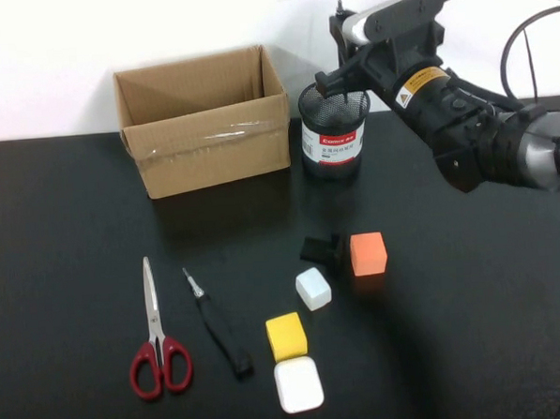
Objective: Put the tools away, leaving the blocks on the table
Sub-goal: Place the long Screwdriver into the round holder, then pick up the black Screwdriver from the table
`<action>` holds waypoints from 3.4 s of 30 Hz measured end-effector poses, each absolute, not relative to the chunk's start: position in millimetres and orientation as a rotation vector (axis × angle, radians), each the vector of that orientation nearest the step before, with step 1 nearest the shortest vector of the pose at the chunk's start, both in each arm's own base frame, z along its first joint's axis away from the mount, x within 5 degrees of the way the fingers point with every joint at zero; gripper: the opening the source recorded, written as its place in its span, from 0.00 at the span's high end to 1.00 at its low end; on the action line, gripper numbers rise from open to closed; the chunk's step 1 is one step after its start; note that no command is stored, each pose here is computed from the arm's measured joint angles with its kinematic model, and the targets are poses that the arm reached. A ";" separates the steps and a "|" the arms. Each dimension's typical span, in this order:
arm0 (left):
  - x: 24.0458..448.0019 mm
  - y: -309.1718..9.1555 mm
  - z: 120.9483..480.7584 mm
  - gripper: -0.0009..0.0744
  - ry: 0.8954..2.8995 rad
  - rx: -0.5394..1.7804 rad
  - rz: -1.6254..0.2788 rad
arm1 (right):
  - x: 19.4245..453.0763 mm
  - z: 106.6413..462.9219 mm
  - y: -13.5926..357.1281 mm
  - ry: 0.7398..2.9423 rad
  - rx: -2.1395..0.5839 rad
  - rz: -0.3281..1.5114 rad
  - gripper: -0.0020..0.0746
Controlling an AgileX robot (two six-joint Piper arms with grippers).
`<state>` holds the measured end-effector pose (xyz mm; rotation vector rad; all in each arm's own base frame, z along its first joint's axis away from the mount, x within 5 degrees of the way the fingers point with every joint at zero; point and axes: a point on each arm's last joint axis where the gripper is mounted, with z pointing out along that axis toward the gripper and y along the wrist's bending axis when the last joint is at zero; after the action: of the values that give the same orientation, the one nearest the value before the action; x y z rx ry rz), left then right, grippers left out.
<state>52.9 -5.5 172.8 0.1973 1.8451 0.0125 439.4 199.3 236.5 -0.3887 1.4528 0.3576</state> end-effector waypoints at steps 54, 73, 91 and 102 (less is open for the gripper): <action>52.9 -5.5 172.8 0.99 1.845 0.197 0.012 | 144.1 350.9 60.8 1.772 -0.504 0.164 0.98; 52.9 -5.5 172.8 0.99 1.845 0.197 0.012 | 110.8 322.6 44.6 1.765 -0.530 0.116 0.98; 52.9 -5.5 172.8 0.99 1.845 0.197 0.012 | 65.5 244.7 -3.5 1.786 -0.029 -0.099 0.98; 52.9 -5.5 172.8 0.99 1.845 0.197 0.012 | 53.1 175.4 -7.5 1.833 0.097 -0.121 0.98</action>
<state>52.9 -5.5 172.8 0.1973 1.8451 0.0125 53.1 -7.5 175.4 0.0974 1.8332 -0.1211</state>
